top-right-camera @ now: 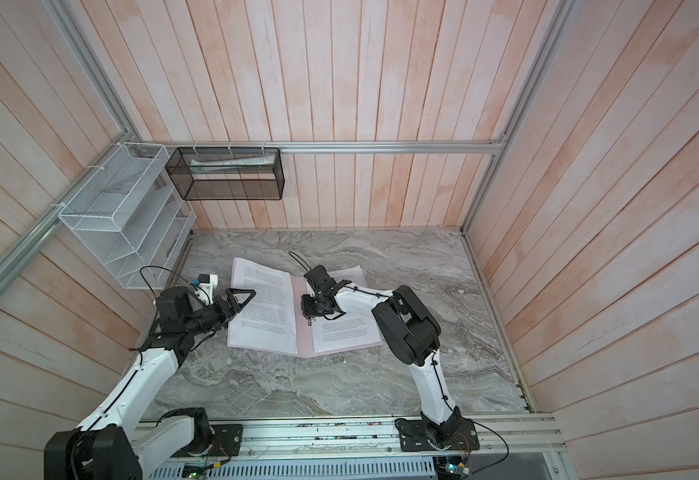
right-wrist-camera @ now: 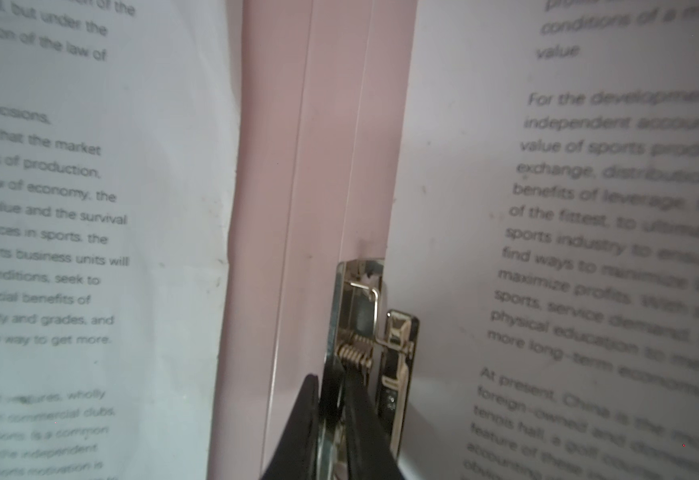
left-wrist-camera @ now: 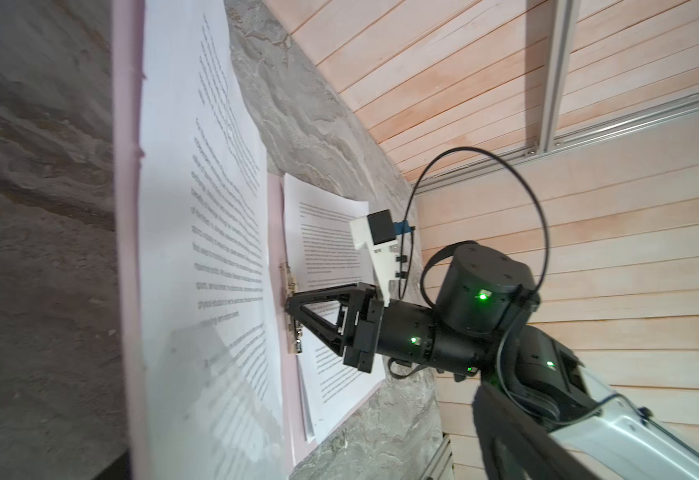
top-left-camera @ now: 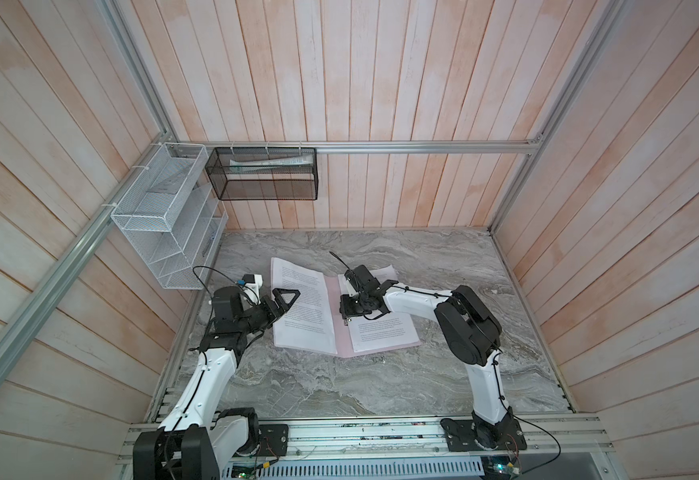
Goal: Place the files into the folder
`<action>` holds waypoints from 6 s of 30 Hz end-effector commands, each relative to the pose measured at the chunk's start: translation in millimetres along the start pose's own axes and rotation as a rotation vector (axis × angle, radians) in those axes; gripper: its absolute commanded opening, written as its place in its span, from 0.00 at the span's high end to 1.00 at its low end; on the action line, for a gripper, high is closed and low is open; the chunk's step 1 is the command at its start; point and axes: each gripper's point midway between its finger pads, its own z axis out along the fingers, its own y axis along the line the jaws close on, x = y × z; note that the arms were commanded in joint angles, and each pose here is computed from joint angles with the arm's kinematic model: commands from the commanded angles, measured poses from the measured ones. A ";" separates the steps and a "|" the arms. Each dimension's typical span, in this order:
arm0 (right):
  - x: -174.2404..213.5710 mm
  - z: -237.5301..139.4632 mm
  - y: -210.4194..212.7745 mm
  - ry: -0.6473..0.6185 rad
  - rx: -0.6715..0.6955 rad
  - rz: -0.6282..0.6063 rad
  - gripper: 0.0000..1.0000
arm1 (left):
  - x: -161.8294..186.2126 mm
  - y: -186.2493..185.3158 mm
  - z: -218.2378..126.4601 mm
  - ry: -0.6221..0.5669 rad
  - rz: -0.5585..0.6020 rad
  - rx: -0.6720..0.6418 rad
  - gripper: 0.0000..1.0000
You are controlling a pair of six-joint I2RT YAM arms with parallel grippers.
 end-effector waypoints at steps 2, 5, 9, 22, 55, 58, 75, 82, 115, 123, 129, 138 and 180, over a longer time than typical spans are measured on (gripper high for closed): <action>24.5 14.4 -1.7 0.078 -0.044 0.049 0.85 | -11.5 -48.9 -4.6 -0.015 0.045 0.135 0.01; 26.1 14.8 -1.0 0.077 -0.056 0.055 0.85 | -12.6 -66.1 -6.3 -0.027 0.064 0.166 0.01; 28.4 15.0 -1.9 0.076 -0.061 0.051 0.85 | -9.8 -89.0 -5.0 -0.032 0.094 0.227 0.01; 16.4 -0.5 15.2 -0.003 -0.241 0.081 0.85 | 23.1 -120.6 36.1 0.022 0.168 0.296 0.02; -9.1 -163.0 -129.1 -0.382 -0.242 0.383 0.76 | 76.9 -117.9 120.1 0.176 0.254 0.201 0.02; -4.8 -175.5 -156.6 -0.407 -0.173 0.411 0.75 | 83.9 -118.8 132.1 0.200 0.258 0.199 0.02; 32.9 -166.0 -222.2 -0.382 -0.082 0.559 0.64 | 133.5 -162.0 180.2 0.283 0.244 0.234 0.00; 63.6 -174.3 -234.3 -0.395 -0.036 0.647 0.63 | 169.9 -177.3 178.0 0.351 0.243 0.270 0.00; 93.7 -250.1 -234.1 -0.594 0.080 0.762 0.56 | 254.2 -67.3 183.8 0.498 0.224 0.137 0.00; 99.9 -209.4 -237.0 -0.441 0.022 0.756 0.55 | 256.5 -71.1 189.1 0.510 0.221 0.159 0.00; 96.3 -189.1 -244.3 -0.403 0.005 0.767 0.55 | 254.8 -74.5 187.4 0.506 0.235 0.166 0.00; 57.5 -149.7 -240.7 -0.312 0.004 0.701 0.56 | 248.7 -73.9 190.6 0.495 0.258 0.163 0.00; -128.0 -187.7 -162.8 -0.410 0.181 0.157 0.19 | 71.6 -92.7 137.3 0.046 0.564 -0.097 0.00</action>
